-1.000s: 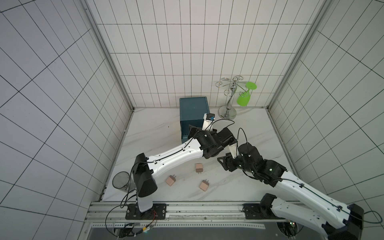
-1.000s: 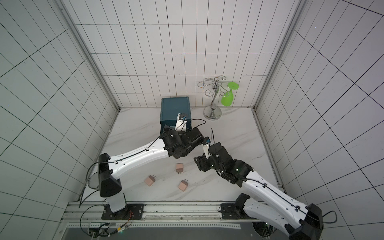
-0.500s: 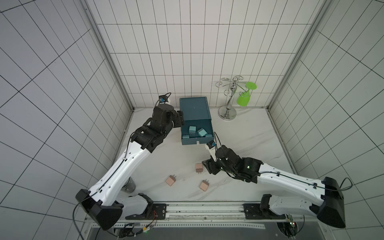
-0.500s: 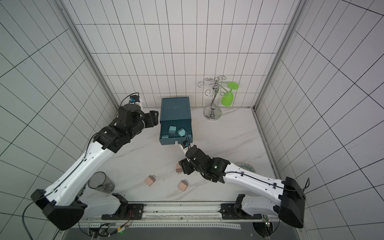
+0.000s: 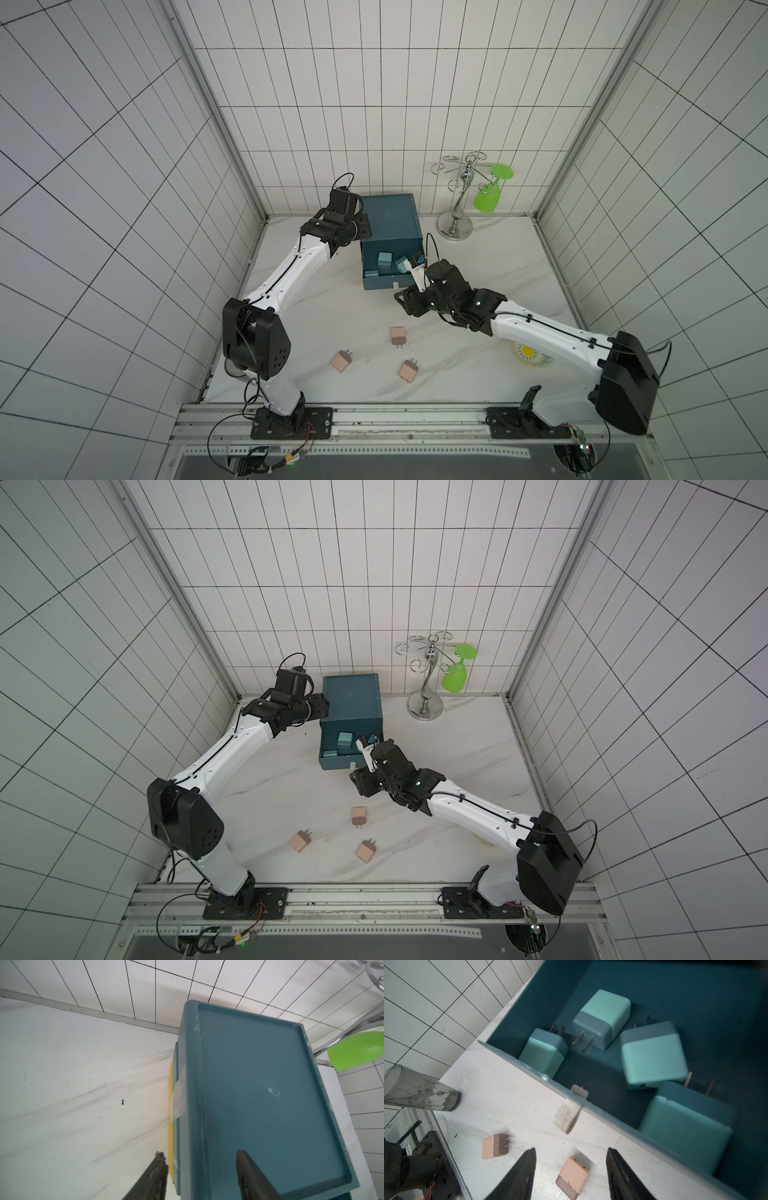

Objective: Place the plugs into the drawer by color
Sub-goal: Close the drawer in the storage box.

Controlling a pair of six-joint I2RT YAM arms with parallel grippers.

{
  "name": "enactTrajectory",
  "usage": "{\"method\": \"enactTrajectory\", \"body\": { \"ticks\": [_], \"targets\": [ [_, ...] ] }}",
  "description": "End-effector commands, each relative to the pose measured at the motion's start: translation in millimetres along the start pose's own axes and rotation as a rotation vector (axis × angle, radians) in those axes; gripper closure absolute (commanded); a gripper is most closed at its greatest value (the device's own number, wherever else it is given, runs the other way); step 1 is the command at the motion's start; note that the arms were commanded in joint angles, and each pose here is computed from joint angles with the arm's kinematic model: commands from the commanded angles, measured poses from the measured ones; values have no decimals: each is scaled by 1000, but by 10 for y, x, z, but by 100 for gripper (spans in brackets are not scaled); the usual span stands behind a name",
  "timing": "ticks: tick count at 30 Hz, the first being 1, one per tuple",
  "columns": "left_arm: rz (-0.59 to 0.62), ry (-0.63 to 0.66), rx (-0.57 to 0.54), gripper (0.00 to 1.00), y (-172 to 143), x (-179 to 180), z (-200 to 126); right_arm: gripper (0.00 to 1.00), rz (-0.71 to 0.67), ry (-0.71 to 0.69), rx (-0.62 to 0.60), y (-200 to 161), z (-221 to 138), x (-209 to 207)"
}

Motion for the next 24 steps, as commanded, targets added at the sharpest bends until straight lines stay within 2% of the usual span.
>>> {"method": "enactTrajectory", "body": {
  "ticks": [1,2,4,5,6,13,16,24],
  "targets": [
    [19,5,52,60,-45,39,205,44,-34,-7,-60,278,9,32],
    [21,15,62,64,-73,61,252,44,-38,-26,-56,305,36,21],
    [26,22,84,67,-125,94,337,45,-50,-58,-43,354,93,5],
    [30,24,98,75,-153,111,381,46,-59,-72,-33,377,127,-5],
    [29,29,112,79,-175,133,421,47,-67,-80,-28,397,169,-4],
    [34,19,203,80,-307,171,561,55,-123,-149,29,596,470,2],
    [42,10,220,81,-347,177,586,56,-153,-162,16,692,522,73],
    [42,-32,247,82,-394,153,558,56,-149,-317,35,967,781,-264]
  ]
}}
Point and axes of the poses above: each gripper's point midway between its finger pads, its own z axis out along the fingers, its own x axis along the line the jaws close on, y = z × x, the point moved 8 cm from there along -z, back along the fingers, and after that the axes turned 4 degrees about -z, right-handed, at the moved point
